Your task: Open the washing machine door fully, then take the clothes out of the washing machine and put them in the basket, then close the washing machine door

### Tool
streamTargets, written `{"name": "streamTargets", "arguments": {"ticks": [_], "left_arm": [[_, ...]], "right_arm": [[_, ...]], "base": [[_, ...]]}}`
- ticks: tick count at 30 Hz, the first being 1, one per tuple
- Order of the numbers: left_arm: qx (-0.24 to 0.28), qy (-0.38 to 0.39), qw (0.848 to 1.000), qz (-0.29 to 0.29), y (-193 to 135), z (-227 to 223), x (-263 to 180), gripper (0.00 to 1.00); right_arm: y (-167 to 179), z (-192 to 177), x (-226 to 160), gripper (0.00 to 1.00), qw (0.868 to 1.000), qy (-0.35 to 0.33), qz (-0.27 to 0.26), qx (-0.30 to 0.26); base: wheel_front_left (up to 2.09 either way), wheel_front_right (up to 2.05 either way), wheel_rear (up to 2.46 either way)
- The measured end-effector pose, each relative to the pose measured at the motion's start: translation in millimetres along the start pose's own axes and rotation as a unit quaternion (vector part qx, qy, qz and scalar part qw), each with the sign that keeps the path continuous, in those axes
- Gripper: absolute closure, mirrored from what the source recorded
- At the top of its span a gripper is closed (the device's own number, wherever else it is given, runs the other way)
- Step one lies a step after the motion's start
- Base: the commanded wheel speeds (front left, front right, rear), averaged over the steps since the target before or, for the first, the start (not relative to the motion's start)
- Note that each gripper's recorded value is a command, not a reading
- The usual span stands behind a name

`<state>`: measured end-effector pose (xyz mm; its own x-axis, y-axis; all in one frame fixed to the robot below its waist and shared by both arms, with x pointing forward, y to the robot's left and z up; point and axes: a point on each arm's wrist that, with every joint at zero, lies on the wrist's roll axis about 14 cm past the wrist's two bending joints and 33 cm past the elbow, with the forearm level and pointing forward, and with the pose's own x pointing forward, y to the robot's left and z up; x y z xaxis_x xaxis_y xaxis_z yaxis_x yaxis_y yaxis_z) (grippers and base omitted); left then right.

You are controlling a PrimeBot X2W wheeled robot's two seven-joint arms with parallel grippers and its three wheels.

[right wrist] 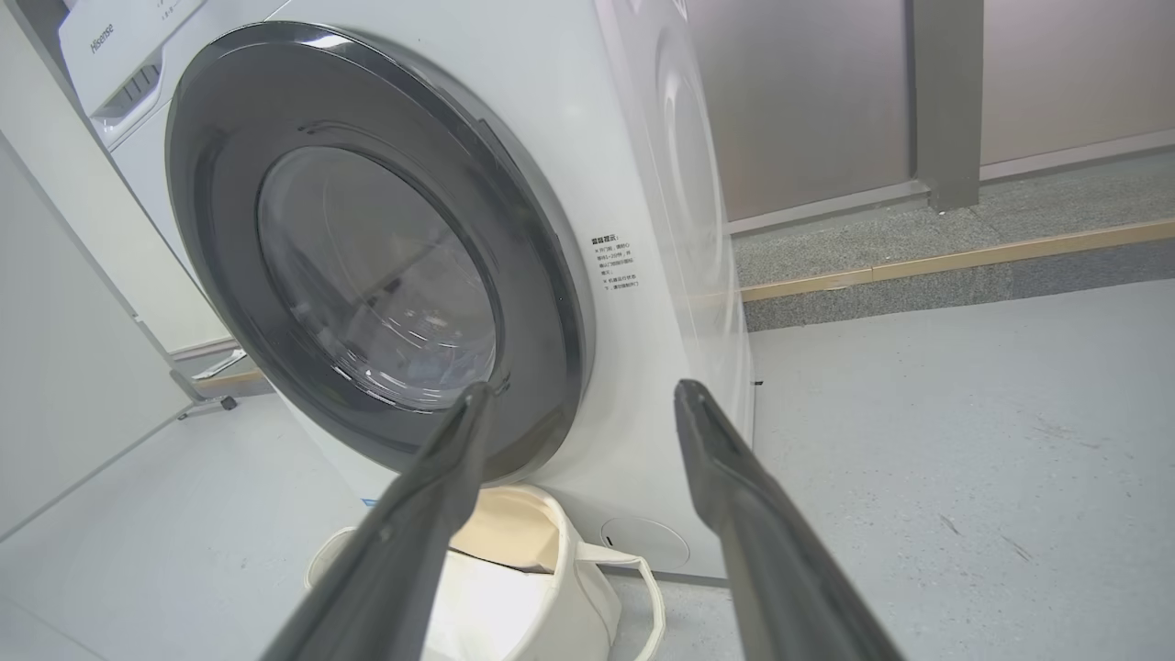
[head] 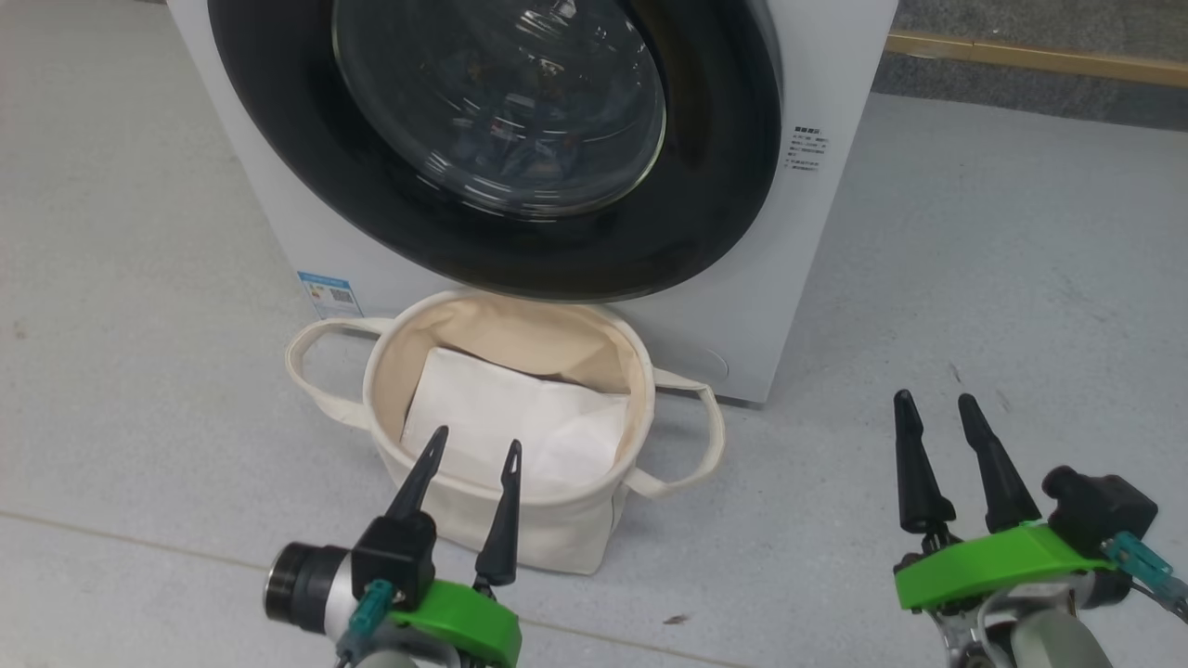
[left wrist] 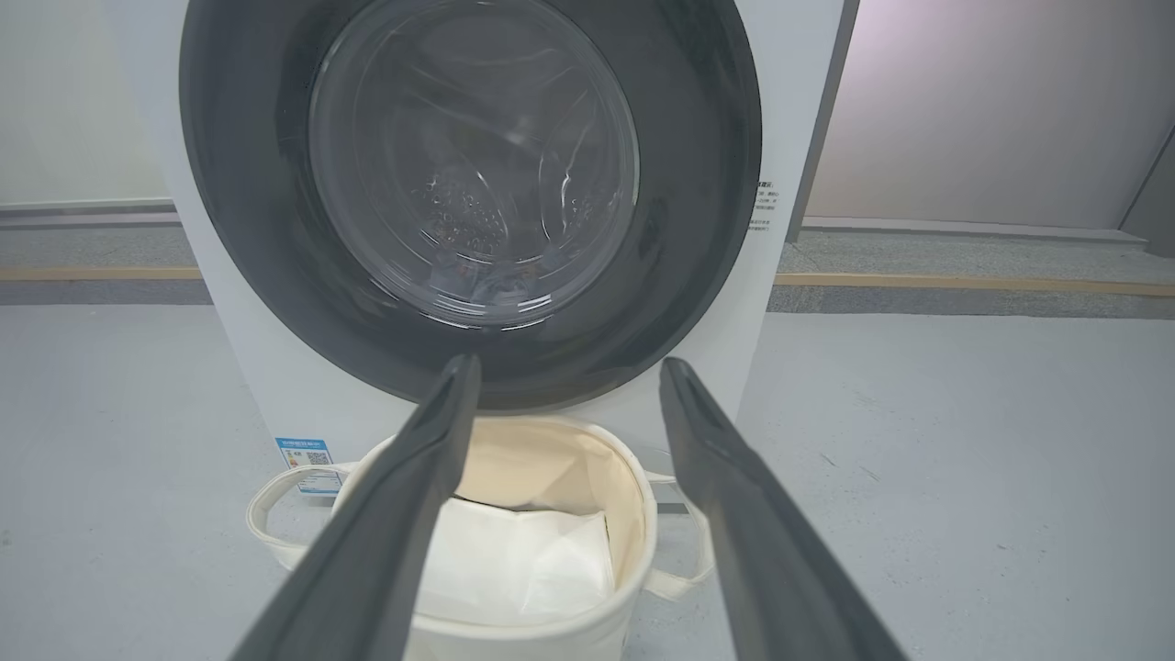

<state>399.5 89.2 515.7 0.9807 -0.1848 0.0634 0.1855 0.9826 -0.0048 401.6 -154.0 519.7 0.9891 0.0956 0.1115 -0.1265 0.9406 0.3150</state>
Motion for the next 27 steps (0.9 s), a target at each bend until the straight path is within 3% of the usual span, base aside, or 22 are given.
{"name": "streamTargets", "arguments": {"ticks": [11,17,25,26,27], "left_arm": [[0.040,-0.018,0.999,-0.008,-7,2,7,0.00],[0.026,-0.014,1.000,0.004,-1,0,9,0.00],[0.017,-0.001,1.000,0.005,0,-9,11,0.00],[0.016,0.002,1.000,0.004,-1,-11,12,0.00],[0.015,0.004,1.000,0.002,-1,-13,14,0.00]], "right_arm": [[16,8,15,0.00,0.998,-0.019,0.033,-0.058],[14,5,16,0.00,0.998,-0.015,0.029,-0.045],[1,-7,17,0.00,1.000,-0.001,0.003,0.014],[-2,-9,19,0.93,1.000,0.000,-0.004,0.031],[-6,-10,21,1.00,0.999,-0.001,-0.012,0.051]], "base": [[0.00,0.00,0.00],[0.00,0.00,0.00],[0.00,0.00,0.00],[0.00,0.00,0.00],[0.00,0.00,0.00]]}}
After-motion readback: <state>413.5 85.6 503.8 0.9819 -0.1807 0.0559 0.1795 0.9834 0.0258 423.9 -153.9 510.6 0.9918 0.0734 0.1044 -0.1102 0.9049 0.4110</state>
